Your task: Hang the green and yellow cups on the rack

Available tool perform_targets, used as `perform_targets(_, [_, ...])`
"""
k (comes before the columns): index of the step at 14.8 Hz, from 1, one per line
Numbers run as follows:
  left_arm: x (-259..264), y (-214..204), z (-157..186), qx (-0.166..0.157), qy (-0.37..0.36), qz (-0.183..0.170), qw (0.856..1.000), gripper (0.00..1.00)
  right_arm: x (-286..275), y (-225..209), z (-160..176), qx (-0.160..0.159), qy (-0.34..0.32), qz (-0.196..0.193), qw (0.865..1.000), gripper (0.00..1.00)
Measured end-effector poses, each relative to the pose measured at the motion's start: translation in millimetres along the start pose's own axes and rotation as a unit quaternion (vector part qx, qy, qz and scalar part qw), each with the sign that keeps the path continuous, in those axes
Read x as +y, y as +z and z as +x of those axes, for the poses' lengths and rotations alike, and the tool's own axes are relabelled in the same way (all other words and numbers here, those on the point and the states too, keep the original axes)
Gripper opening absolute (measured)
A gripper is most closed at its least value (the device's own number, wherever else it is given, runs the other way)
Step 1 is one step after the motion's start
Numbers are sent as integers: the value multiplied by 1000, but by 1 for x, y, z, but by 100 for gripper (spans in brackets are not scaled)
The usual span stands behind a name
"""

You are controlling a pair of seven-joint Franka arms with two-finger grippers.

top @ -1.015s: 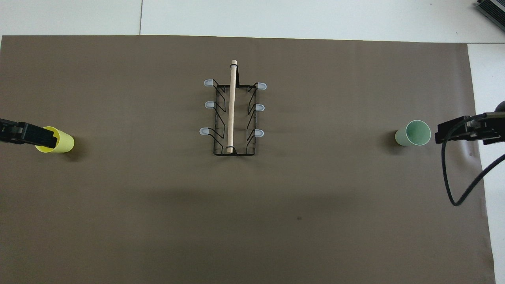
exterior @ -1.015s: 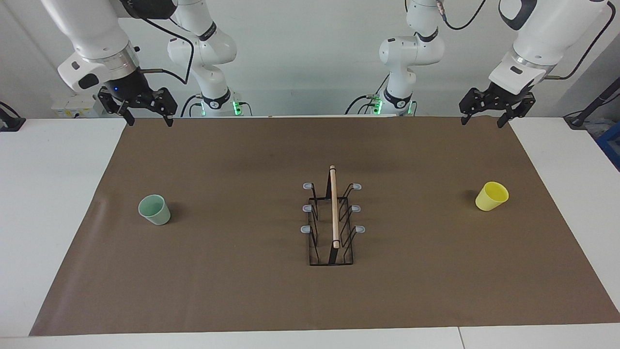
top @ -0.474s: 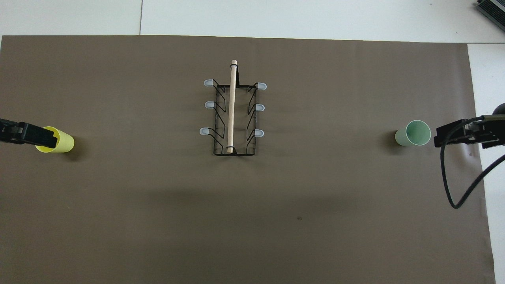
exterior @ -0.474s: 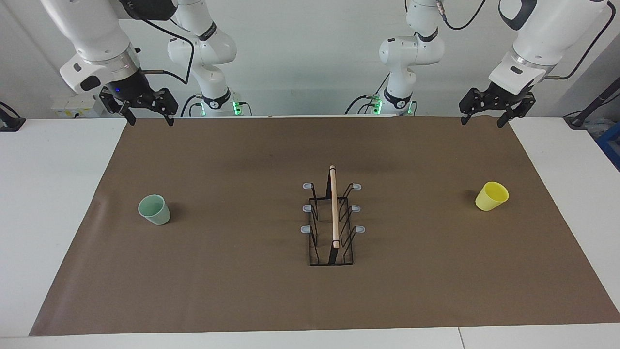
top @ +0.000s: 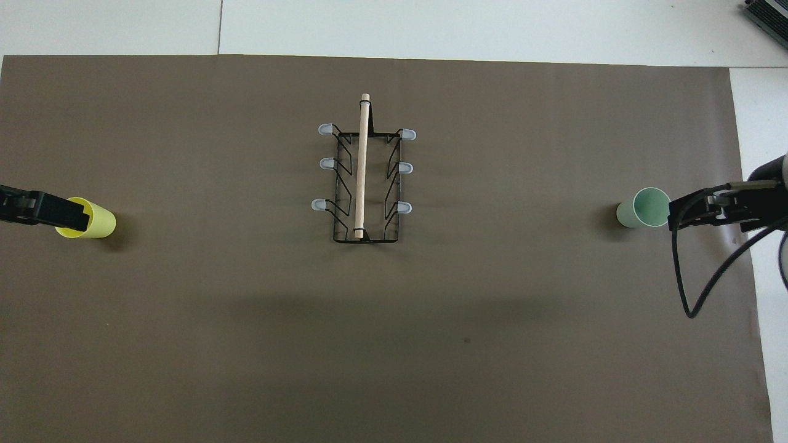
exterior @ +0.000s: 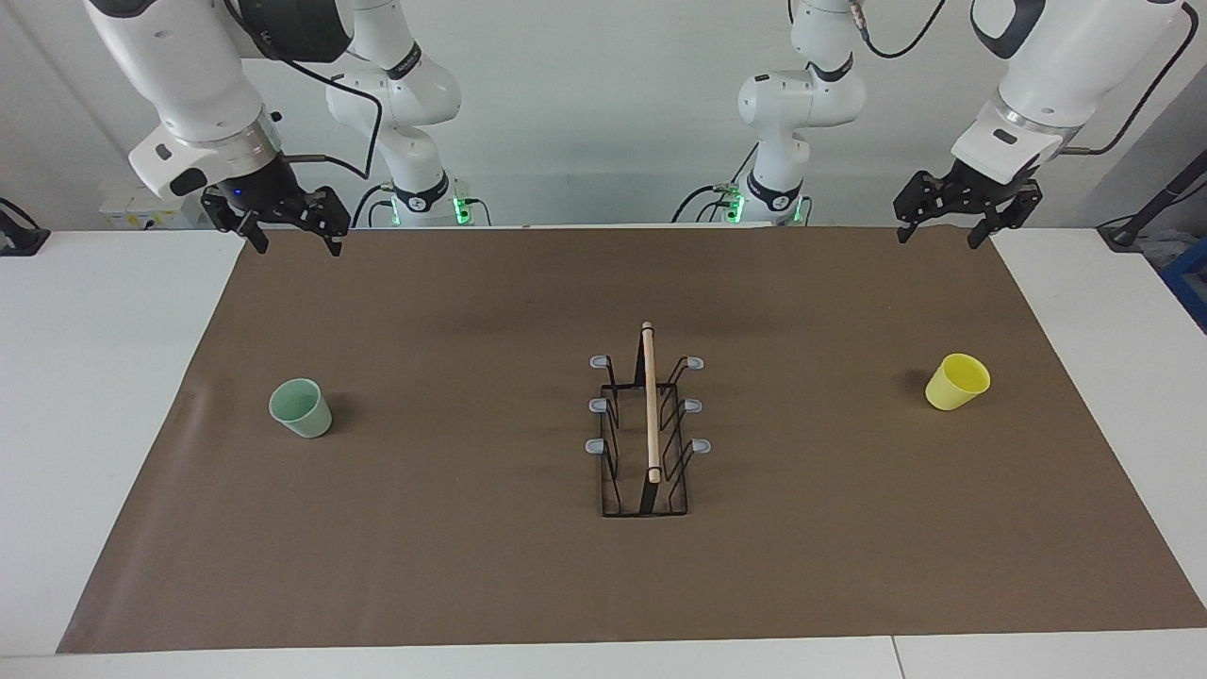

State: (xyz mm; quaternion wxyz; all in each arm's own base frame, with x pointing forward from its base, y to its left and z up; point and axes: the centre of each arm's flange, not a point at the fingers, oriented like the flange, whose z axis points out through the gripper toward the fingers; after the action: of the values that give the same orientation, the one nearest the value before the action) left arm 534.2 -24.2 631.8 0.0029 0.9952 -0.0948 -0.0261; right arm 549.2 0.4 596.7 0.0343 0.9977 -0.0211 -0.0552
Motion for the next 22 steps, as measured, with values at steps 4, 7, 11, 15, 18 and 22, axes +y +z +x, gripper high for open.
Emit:
perform_targets(4, [0, 0, 0, 0, 0, 0, 1000, 100, -20, 66, 50, -27, -41, -50, 998, 100])
perform_targets(7, [0, 0, 0, 0, 0, 0, 1000, 100, -40, 97, 74, -43, -128, -97, 986, 100])
perform_targets(11, [0, 0, 0, 0, 0, 0, 1000, 100, -66, 121, 90, -53, -275, -144, 949, 100])
perform_targets(15, [0, 0, 0, 0, 0, 0, 1000, 100, -72, 163, 98, -90, -441, -212, 867, 100])
perform_targets(18, [-1, 0, 0, 0, -1, 0, 1000, 100, -72, 199, 93, -130, -538, -255, 793, 100])
perform_targets(22, [-1, 0, 0, 0, -1, 0, 1000, 100, -110, 235, 78, -182, -614, -308, 703, 100])
